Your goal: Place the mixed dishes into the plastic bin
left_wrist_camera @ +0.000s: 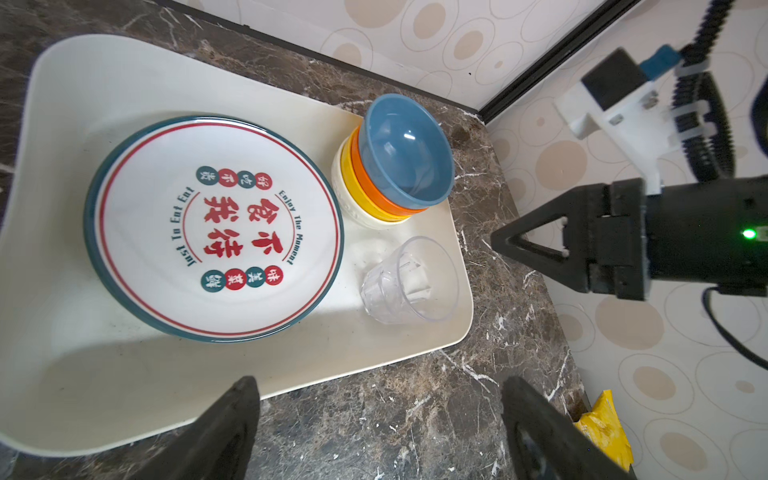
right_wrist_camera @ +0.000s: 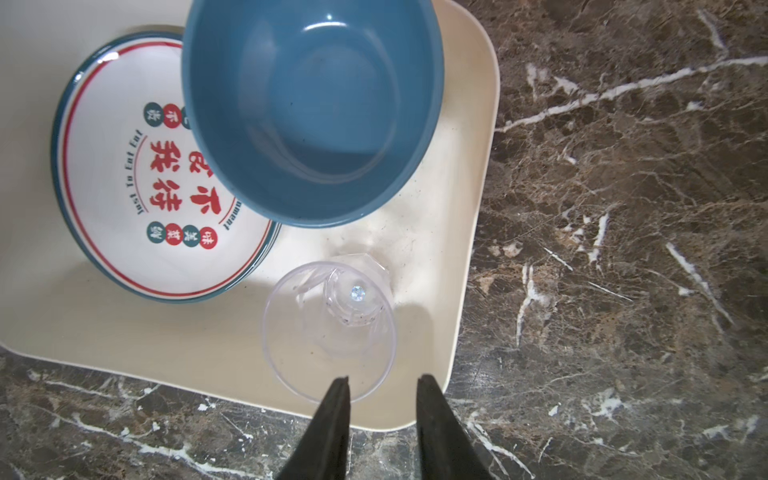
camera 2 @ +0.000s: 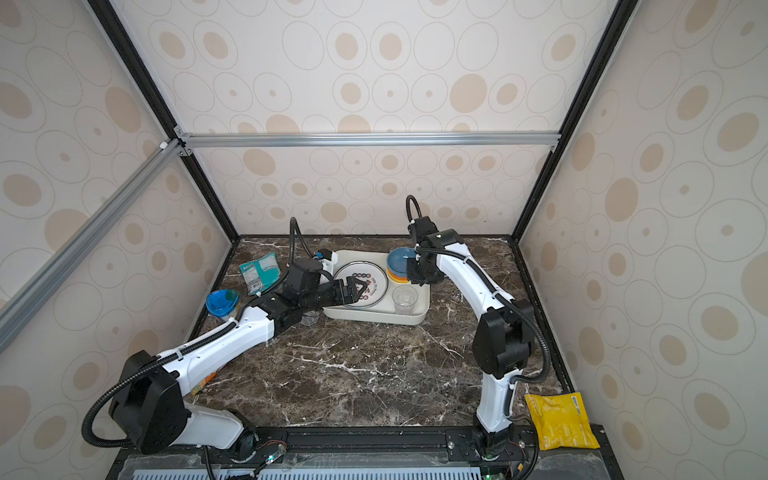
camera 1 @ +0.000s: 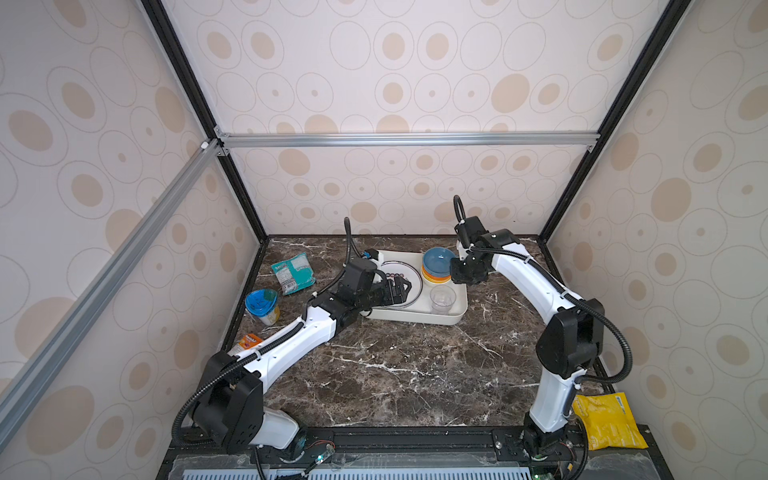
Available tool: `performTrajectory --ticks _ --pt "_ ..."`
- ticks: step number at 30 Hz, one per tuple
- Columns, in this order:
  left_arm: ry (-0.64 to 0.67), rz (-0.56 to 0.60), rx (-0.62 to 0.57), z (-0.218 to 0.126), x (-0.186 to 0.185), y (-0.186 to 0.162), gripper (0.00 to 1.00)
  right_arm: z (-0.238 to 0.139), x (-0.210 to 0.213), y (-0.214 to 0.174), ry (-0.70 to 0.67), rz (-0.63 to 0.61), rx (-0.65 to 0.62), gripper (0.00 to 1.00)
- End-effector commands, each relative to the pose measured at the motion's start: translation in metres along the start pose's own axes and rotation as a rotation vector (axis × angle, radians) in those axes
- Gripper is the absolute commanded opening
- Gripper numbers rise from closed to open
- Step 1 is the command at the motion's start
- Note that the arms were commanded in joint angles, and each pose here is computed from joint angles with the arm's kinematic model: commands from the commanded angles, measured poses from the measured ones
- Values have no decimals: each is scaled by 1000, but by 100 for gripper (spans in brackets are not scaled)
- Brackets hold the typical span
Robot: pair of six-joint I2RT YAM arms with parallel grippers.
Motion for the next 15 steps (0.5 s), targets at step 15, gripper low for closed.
performTrajectory --ticks 15 --pt "346 -101 -58 -58 80 0 80 -19 54 -46 340 -116 -71 33"
Point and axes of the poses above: each gripper's point midway between its finger pads, its own z axis out along the fingers, its own x axis along the line the jaws close on, y = z × x, the point moved 5 cm from there along -z, back along the fingers, and after that the axes turned 3 degrees about z, right-handed, at the moved point
